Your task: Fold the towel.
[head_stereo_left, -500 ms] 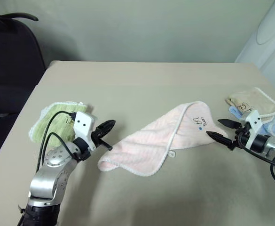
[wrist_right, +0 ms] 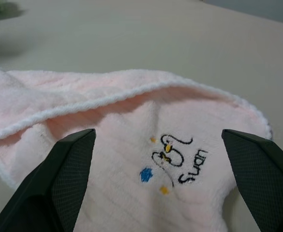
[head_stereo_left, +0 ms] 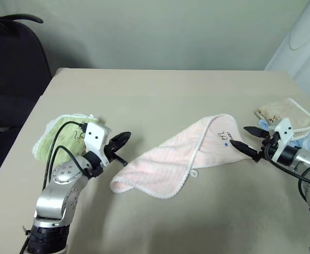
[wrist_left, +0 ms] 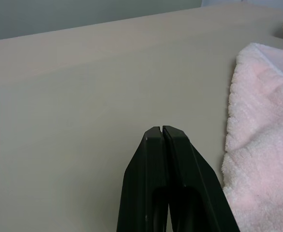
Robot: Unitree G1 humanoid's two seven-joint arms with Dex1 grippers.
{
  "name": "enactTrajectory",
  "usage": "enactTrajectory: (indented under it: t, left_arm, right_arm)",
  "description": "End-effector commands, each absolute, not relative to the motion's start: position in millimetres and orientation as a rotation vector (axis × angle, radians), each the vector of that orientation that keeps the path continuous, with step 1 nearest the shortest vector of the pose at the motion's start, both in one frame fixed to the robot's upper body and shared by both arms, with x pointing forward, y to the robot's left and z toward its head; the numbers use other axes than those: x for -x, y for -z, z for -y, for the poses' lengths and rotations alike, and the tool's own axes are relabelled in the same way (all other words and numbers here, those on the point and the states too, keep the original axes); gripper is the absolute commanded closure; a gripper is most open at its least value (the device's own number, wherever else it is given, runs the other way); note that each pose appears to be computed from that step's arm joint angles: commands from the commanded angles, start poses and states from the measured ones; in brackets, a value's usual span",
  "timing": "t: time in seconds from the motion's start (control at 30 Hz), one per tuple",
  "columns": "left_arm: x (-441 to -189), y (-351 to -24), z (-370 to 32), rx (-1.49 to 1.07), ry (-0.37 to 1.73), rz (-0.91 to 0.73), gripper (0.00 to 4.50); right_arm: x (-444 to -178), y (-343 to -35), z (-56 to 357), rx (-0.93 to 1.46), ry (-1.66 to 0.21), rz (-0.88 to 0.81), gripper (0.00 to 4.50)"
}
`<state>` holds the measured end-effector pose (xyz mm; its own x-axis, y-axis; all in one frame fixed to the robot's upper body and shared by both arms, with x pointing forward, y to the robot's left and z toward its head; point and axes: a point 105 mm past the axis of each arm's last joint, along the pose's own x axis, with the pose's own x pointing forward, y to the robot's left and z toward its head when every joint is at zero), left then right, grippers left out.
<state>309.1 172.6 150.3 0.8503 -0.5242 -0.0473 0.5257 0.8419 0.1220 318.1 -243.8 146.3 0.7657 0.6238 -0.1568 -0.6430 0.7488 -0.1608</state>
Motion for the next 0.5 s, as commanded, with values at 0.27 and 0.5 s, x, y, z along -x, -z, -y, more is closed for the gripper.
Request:
enactTrajectory:
  t: [0.27,0.5]
  left_arm:
    - [-300.5,-156.9,-157.5,-0.131,0.613,0.023,4.39]
    - [-290.6,-154.2,-151.0,-0.129,0.65,0.005,4.39]
  right_arm:
    - [-325.0,-153.5,251.2,0.262,-0.659,-0.074,0.1]
    - [-336.3,-159.8,254.9,0.308,-0.655,-0.07,0.1]
